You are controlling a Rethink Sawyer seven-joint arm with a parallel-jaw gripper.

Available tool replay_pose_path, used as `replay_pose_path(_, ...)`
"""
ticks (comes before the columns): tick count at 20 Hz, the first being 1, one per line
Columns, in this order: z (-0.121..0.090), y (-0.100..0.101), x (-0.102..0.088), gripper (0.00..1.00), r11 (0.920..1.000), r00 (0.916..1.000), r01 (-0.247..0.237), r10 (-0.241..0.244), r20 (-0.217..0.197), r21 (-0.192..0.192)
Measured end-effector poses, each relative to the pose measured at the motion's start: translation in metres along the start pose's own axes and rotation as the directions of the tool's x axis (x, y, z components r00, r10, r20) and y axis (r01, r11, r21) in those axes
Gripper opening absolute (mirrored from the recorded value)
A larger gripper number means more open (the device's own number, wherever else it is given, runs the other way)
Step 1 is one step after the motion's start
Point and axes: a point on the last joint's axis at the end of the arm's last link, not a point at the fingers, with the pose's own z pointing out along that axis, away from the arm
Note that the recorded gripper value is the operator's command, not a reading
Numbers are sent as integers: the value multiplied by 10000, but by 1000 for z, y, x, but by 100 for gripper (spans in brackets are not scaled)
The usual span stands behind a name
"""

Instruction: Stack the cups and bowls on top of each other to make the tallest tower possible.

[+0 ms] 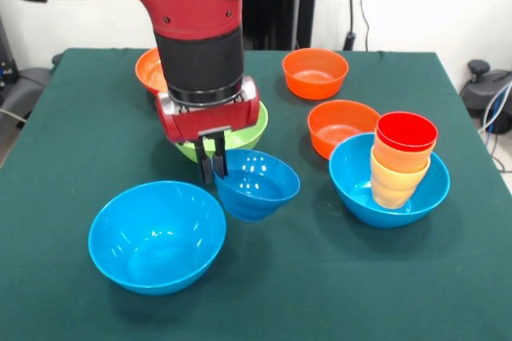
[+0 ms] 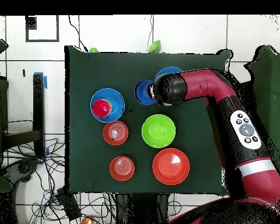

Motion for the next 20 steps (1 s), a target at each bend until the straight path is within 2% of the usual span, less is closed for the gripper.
replay_pose_path(4, -8, 1, 0, 0, 9999, 9997, -106, 104, -217, -106)
replay_pose_path(7, -15, 4, -1, 0, 9991, 9989, -251, 237, -412, -341)
replay_pose_path(12, -26, 17, -5, 0, 9936, 9983, -469, 429, -406, -1032)
replay_pose_path(16, -32, 27, -2, 0, 9851, 9977, -598, 537, -417, -1614)
replay_pose_path(17, -37, 32, 1, 0, 9782, 9970, -681, 598, -482, -1963)
replay_pose_path(20, -42, 38, 7, 0, 9686, 9962, -756, 632, -594, -2370)
